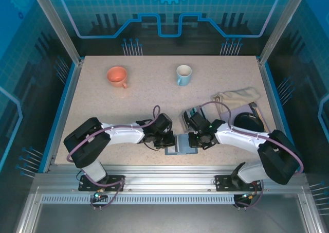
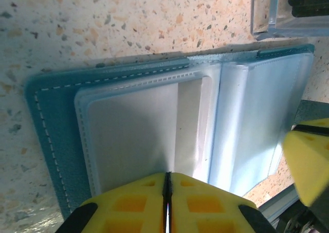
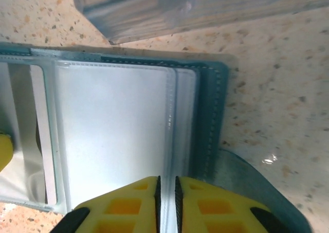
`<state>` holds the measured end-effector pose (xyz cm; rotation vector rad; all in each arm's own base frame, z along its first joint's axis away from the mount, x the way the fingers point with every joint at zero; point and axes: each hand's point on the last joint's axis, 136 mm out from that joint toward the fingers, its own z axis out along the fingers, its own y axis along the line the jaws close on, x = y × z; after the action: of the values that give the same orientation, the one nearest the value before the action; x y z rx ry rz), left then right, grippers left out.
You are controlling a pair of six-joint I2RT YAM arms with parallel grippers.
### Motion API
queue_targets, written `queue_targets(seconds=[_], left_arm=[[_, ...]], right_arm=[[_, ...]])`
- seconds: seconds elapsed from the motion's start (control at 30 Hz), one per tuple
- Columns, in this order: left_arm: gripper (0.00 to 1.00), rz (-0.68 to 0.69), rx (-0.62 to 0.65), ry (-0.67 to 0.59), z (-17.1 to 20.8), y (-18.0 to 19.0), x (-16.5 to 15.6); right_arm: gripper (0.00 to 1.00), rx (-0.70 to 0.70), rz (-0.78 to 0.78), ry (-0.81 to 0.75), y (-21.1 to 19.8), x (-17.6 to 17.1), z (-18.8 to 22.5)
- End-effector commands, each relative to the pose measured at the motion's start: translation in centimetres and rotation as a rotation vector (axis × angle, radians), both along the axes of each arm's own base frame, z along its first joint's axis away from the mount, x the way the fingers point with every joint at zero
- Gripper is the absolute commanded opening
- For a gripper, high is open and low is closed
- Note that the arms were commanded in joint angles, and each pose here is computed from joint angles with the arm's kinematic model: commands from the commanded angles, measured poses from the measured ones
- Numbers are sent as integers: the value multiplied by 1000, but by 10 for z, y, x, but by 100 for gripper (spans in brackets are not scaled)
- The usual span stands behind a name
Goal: Put the credit cards into the card holder
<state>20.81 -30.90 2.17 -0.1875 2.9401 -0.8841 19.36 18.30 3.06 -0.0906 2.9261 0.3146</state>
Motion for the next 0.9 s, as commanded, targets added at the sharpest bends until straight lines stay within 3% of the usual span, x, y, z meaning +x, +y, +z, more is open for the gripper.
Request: queue_targets(seconds=[0.0,0.13,0.33,0.43,0.7,0.87], left_arm=[[13,-18,98,26,-5,18,-10],[19,-17,65,-32,21,10,1],[29,-6,54,-98,48,-1,23],[33,21,30,-102,53,-8,39],[38,140,-5,-30,46,-6,81],[40,200,-50,8,41,1,98]], right_arm=[[22,-7,17,-99,-5,19,37],[34,-40,-32,-203,-32,45,70],[59,78,-134,-215,-71,82,89],[65,110,-155,-202,-79,103,94],[67,188,-97,-125,-58,127,89],[59,40,-23,-176,-44,128,94]])
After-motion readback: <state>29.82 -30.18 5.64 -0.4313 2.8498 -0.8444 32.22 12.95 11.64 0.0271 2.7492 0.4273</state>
